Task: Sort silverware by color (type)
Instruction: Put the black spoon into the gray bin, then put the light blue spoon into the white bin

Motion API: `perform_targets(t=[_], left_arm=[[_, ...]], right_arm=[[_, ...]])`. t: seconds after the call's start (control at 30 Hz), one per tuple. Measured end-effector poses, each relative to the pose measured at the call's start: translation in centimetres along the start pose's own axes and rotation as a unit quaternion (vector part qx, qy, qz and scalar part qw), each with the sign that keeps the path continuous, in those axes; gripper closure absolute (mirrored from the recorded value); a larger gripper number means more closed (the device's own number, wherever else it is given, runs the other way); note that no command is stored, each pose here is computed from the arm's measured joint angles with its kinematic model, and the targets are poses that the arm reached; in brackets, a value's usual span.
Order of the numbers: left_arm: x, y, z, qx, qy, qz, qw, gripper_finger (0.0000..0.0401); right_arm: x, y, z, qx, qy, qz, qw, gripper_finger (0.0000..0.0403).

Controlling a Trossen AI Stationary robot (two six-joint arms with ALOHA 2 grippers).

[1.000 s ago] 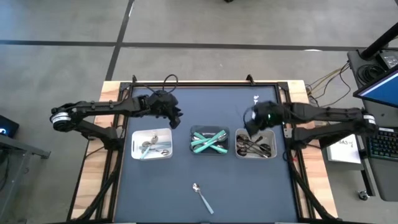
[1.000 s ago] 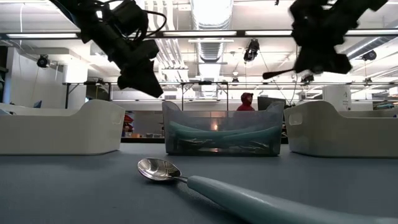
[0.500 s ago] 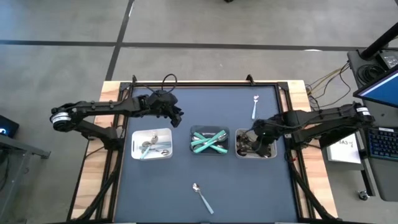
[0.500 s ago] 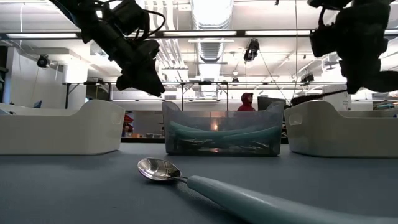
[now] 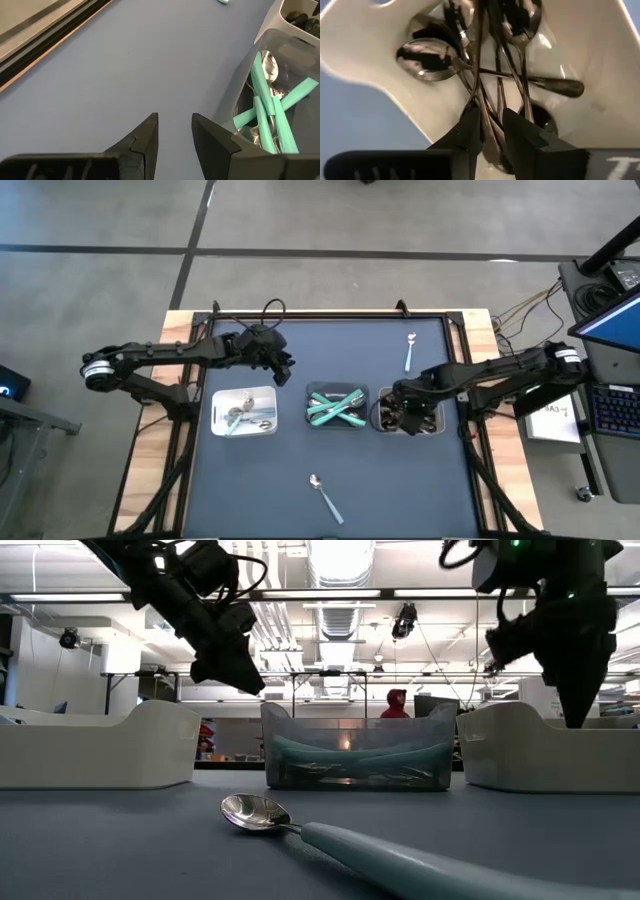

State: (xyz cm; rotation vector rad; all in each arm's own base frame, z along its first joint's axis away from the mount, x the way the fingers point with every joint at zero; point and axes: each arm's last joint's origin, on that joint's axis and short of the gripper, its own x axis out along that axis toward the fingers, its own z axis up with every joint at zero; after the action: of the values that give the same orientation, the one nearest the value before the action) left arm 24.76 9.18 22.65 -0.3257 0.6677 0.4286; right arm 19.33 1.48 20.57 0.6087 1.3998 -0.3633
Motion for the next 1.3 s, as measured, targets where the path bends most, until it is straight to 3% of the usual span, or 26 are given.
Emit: perform_targets(t=[0.2, 0.43, 0.6, 0.87, 1.0, 1.1, 1.3], left_arm=[[0.0, 0.1, 0.0, 0.013, 0.000, 0.001, 1.000, 0.0301], [-0.1, 0.0, 0.3, 0.043, -0.005, 0.000, 0.999, 0.0301], [-0.3, -0.1, 0.7, 0.067, -0.011, 0.000, 0.998, 0.0301], [-0.4, -0.2, 1.2, 0.072, -0.019, -0.001, 0.997, 0.0301], [-0.7, -0.3, 1.8, 0.072, -0.028, -0.002, 0.997, 0.0301], [-0.8, -0.4, 2.2, 0.072, -0.035, -0.003, 0.997, 0.0301], [-1.1, -0.4, 2.9, 0.062, -0.048, 0.006, 0.997, 0.0301]], right_arm=[[0.5, -0.1, 0.8, 0.125, 0.009, -0.012, 0.992, 0.0313], [-2.3, 0.8, 2.7, 0.157, -0.043, 0.023, 0.986, 0.0325], [-3.2, 0.3, 3.8, 0.198, -0.130, -0.035, 0.971, 0.0331], [-3.5, -3.4, 5.5, 0.278, -0.143, -0.063, 0.948, 0.0290], [-3.9, -6.0, 6.4, 0.330, -0.168, -0.098, 0.924, 0.0267], [-3.7, -8.1, 7.1, 0.373, -0.164, -0.116, 0.906, 0.0262], [-1.5, -12.2, 8.8, 0.406, -0.122, -0.171, 0.889, 0.0267]])
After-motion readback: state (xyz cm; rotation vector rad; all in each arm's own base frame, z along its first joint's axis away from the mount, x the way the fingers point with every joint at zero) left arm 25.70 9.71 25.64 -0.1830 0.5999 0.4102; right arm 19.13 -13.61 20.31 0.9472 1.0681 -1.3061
